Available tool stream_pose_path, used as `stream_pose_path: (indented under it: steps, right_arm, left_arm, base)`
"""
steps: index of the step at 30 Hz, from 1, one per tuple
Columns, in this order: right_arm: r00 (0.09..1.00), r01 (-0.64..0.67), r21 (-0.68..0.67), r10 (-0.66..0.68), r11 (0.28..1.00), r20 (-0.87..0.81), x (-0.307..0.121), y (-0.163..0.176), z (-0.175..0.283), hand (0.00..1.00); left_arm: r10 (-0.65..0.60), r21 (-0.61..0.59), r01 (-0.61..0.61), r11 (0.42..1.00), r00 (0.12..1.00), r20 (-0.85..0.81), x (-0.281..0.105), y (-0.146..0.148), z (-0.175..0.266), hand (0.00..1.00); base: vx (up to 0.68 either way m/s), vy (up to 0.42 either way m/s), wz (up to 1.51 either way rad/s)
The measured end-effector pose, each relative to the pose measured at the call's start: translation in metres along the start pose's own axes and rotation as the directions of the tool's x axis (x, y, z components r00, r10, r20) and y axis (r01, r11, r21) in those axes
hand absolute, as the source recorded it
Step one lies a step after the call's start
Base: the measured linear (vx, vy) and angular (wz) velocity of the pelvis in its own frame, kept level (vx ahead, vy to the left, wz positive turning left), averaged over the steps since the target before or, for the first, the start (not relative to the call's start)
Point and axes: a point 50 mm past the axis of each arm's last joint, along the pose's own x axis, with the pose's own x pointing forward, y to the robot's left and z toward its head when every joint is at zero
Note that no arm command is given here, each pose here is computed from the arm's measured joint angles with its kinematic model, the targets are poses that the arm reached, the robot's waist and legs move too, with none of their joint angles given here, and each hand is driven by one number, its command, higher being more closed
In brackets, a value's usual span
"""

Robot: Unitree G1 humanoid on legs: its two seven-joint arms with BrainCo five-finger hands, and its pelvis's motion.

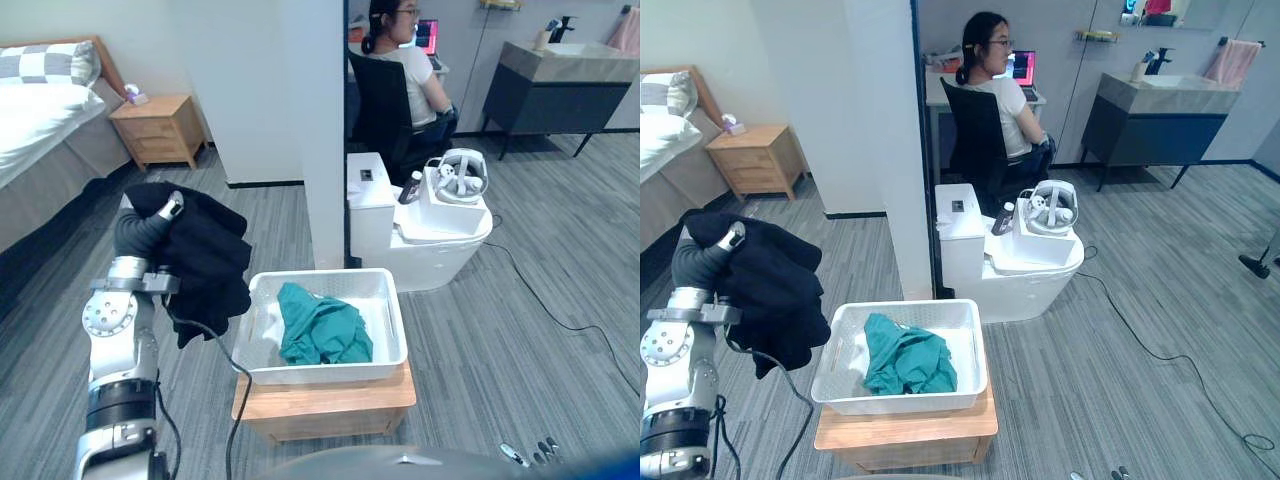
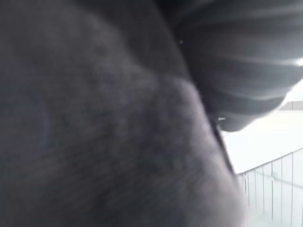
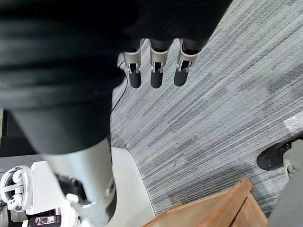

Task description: Tidy the bed and pick cloth on bed and put in laundry

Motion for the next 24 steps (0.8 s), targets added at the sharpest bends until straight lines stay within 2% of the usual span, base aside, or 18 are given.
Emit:
stream_pose_path:
  steps: [4,9,14,20,24]
  right_arm:
    - [1.0,-0.013,-0.017,0.012,1.0,-0.017,-0.003,0.001,-0.005,0.0]
    - [0.999,-0.018,-0.023,0.017,1.0,-0.031,-0.004,0.002,-0.008,0.0]
    - [0.998,-0.029,-0.031,0.027,0.999,-0.048,-0.005,0.004,-0.012,0.0]
    - [0.995,-0.061,-0.048,0.057,0.997,-0.083,-0.007,0.011,-0.017,0.0]
    - [0.988,-0.099,0.013,0.1,0.995,-0.115,-0.004,0.026,-0.017,0.0]
  left_arm:
    - [-0.1,0.037,0.1,0.994,0.995,0.012,0.016,-0.012,0.005,1.0]
    - [-0.123,0.034,0.121,0.992,0.991,0.043,0.031,-0.019,0.012,1.0]
    - [-0.178,0.01,0.178,0.984,0.984,-0.001,0.037,-0.028,0.008,1.0]
    - [-0.253,-0.087,0.244,0.966,0.961,-0.113,0.036,-0.04,-0.007,1.0]
    - [-0.386,-0.141,0.365,0.92,0.905,-0.177,0.032,-0.065,-0.02,1.0]
  base:
    - [-0.01,-0.024,-0.08]
    - [-0.01,-0.035,-0.11]
    - [-0.03,-0.044,-0.11]
    - [-0.04,-0.048,-0.03]
    - [-0.04,-0.037,0.06]
